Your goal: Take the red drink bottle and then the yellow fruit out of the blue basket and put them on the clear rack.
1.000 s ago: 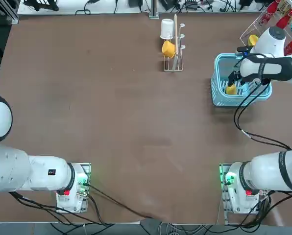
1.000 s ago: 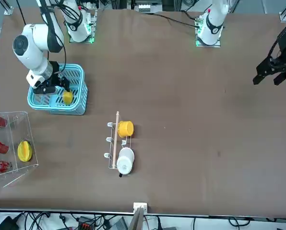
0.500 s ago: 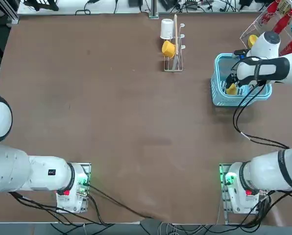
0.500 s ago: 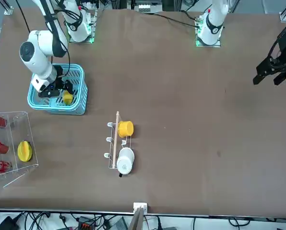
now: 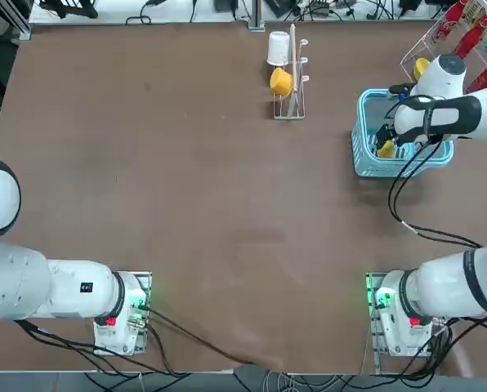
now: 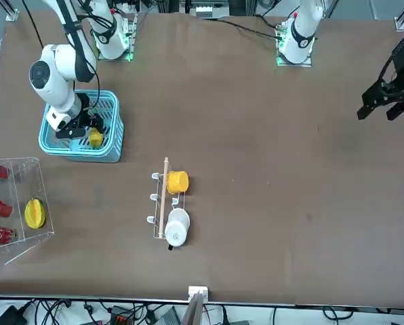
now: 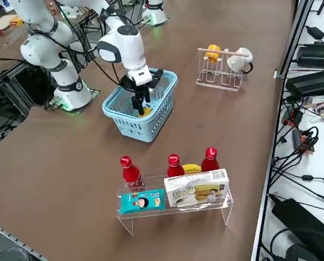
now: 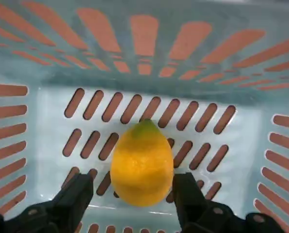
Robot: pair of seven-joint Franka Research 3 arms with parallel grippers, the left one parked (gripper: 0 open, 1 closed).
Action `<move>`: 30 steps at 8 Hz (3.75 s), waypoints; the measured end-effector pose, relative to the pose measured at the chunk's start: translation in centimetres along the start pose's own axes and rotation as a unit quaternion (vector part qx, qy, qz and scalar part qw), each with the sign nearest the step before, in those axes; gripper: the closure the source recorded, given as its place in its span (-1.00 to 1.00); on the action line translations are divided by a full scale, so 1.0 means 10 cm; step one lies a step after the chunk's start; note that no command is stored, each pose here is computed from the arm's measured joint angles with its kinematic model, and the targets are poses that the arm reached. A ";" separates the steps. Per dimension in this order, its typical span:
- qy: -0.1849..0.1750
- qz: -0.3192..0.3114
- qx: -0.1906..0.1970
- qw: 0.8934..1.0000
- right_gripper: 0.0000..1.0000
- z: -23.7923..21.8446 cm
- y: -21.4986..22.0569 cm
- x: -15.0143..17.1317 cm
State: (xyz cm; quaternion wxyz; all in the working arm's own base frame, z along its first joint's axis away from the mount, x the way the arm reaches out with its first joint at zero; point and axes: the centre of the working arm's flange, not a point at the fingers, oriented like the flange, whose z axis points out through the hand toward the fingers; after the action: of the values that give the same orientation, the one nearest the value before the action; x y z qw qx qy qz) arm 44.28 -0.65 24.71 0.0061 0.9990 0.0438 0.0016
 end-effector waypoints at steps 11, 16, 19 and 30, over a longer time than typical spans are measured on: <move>0.026 -0.001 -0.003 1.000 -1.00 0.28 -0.01 -0.02; 0.016 -0.001 -0.002 1.000 -1.00 0.37 -0.01 -0.05; 0.016 -0.001 -0.002 1.000 -0.79 0.38 -0.01 -0.06; 0.002 0.009 0.000 1.000 -0.75 -0.16 0.07 0.08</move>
State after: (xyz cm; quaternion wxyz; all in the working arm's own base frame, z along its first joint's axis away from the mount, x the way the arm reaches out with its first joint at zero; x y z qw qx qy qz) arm 45.18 -1.22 26.32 0.0064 0.9994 0.0352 0.0033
